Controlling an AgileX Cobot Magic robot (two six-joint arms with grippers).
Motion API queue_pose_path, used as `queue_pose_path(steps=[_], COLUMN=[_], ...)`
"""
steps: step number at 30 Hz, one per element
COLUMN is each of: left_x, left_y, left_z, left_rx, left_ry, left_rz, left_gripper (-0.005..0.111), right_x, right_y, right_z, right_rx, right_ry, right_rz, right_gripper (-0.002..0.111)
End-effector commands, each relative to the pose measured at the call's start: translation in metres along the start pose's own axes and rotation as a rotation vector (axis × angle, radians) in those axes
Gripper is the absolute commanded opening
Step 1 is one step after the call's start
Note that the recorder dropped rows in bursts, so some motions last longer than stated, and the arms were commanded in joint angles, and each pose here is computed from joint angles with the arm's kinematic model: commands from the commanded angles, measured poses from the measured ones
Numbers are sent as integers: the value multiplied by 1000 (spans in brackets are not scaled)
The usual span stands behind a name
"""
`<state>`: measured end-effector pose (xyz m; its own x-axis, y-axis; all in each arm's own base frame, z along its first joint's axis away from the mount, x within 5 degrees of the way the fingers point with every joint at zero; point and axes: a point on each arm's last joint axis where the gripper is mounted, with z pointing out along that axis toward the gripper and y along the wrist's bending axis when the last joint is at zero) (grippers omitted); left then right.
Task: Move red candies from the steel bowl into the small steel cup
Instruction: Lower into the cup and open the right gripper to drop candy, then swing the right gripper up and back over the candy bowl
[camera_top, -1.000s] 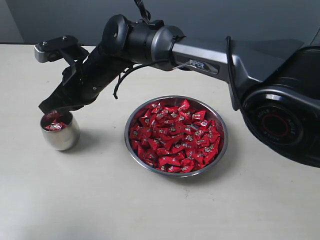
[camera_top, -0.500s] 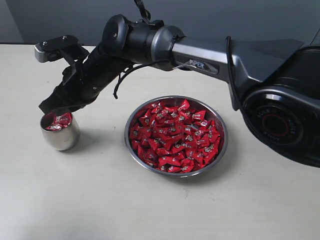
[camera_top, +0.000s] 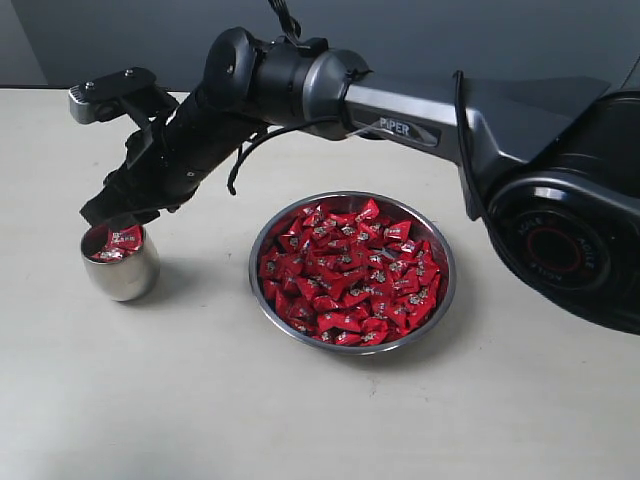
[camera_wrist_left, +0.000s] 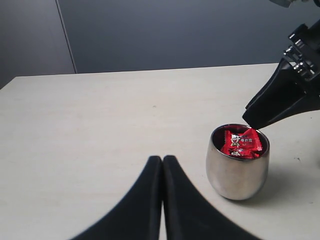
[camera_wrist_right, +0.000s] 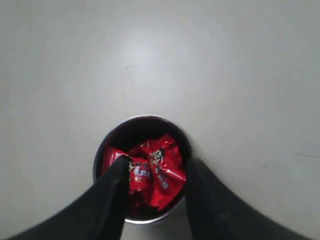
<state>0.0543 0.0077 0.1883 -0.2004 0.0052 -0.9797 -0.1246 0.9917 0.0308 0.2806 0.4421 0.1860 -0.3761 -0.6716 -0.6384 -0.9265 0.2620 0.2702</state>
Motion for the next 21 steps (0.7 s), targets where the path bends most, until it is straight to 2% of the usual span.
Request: queue_pose_path(steps=[1, 7, 10, 12, 17, 21], left_x=[1, 1, 1, 1, 1, 1], left_y=[0, 0, 0, 0, 0, 0], left_z=[0, 0, 0, 0, 0, 0], left_rx=[0, 0, 0, 0, 0, 0], left_ry=[-2, -2, -2, -2, -2, -2], left_rz=[-5, -5, -5, -5, -5, -5], left_gripper=[0, 0, 0, 0, 0, 0], right_x=[-14, -21, -26, -30, -32, -23], right_y=[4, 2, 3, 6, 3, -19], right_z=[-23, -43, -58, -70, -93, -106], right_rx=[58, 162, 220, 232, 255, 296], right_ry=[-34, -18, -16, -25, -1, 55], right_rz=[-71, -67, -53, -70, -81, 39], right_gripper=[37, 36, 18, -1, -1, -1])
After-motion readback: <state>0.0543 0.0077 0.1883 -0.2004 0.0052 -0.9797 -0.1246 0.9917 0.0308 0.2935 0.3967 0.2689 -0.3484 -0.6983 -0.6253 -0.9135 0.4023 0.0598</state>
